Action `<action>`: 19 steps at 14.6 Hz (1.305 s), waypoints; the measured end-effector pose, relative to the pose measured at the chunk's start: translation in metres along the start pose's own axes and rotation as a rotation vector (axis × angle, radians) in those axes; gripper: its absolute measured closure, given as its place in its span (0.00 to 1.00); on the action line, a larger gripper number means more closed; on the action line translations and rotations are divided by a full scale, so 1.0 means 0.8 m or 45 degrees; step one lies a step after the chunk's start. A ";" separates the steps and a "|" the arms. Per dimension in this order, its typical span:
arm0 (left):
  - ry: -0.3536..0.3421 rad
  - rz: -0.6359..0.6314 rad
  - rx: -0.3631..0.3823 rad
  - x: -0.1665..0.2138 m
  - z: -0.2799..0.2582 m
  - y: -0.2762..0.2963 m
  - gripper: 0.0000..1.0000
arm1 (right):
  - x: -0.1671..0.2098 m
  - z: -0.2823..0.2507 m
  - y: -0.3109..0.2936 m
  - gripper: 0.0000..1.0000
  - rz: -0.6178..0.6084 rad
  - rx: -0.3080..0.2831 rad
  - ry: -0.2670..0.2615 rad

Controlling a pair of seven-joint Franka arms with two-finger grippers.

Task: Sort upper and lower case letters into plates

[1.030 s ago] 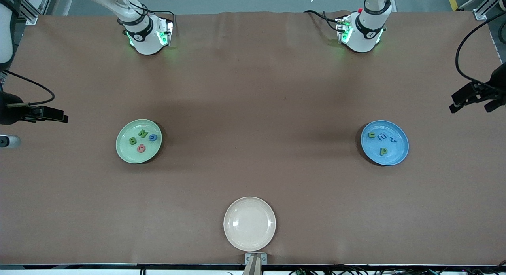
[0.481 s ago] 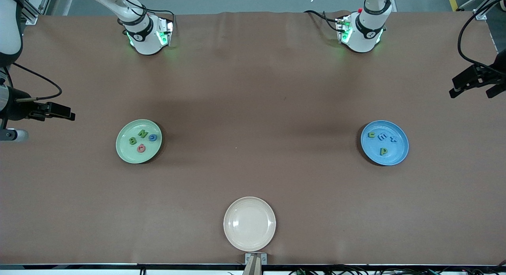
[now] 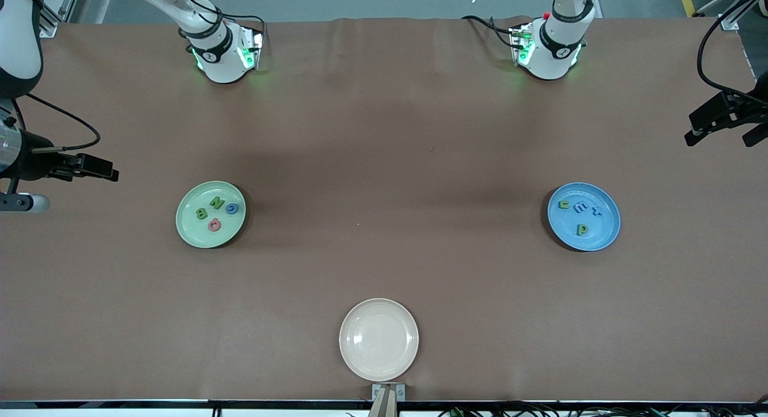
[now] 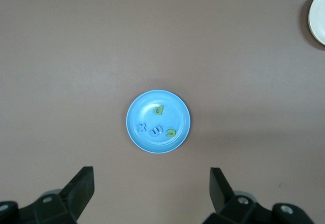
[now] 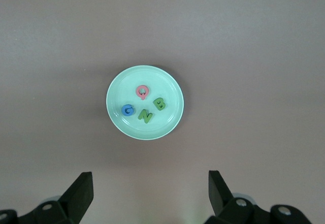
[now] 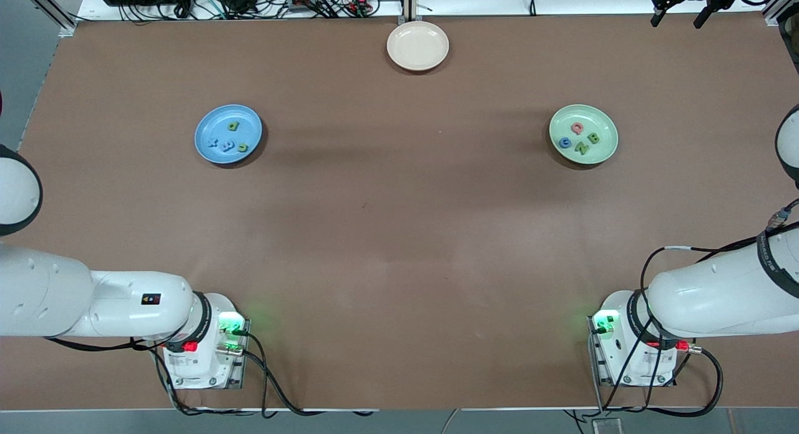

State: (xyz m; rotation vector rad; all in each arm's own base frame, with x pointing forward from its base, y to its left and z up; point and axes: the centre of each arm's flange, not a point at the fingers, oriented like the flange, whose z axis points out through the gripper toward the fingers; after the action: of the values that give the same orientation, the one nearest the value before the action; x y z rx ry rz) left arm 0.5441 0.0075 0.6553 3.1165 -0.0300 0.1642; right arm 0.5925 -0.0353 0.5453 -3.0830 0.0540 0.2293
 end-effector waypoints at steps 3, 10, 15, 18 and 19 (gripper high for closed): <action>0.000 0.001 0.000 0.000 0.000 0.000 0.00 | 0.003 -0.003 0.004 0.00 -0.004 -0.062 0.032; 0.000 0.000 0.000 0.000 0.000 -0.001 0.00 | 0.008 -0.020 0.015 0.00 0.009 -0.092 0.109; 0.000 0.000 0.000 0.000 0.000 -0.001 0.00 | 0.008 -0.049 0.013 0.00 0.006 -0.092 0.176; 0.000 0.000 0.000 0.000 0.000 -0.001 0.00 | 0.008 -0.044 0.009 0.00 0.013 -0.054 0.151; 0.000 0.000 0.000 0.000 0.000 0.000 0.00 | 0.008 -0.041 0.009 0.00 0.014 -0.039 0.137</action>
State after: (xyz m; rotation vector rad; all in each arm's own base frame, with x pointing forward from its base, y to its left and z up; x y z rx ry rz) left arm 0.5440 0.0079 0.6556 3.1166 -0.0302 0.1647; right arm 0.6030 -0.0443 0.5764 -3.1235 0.0728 0.0652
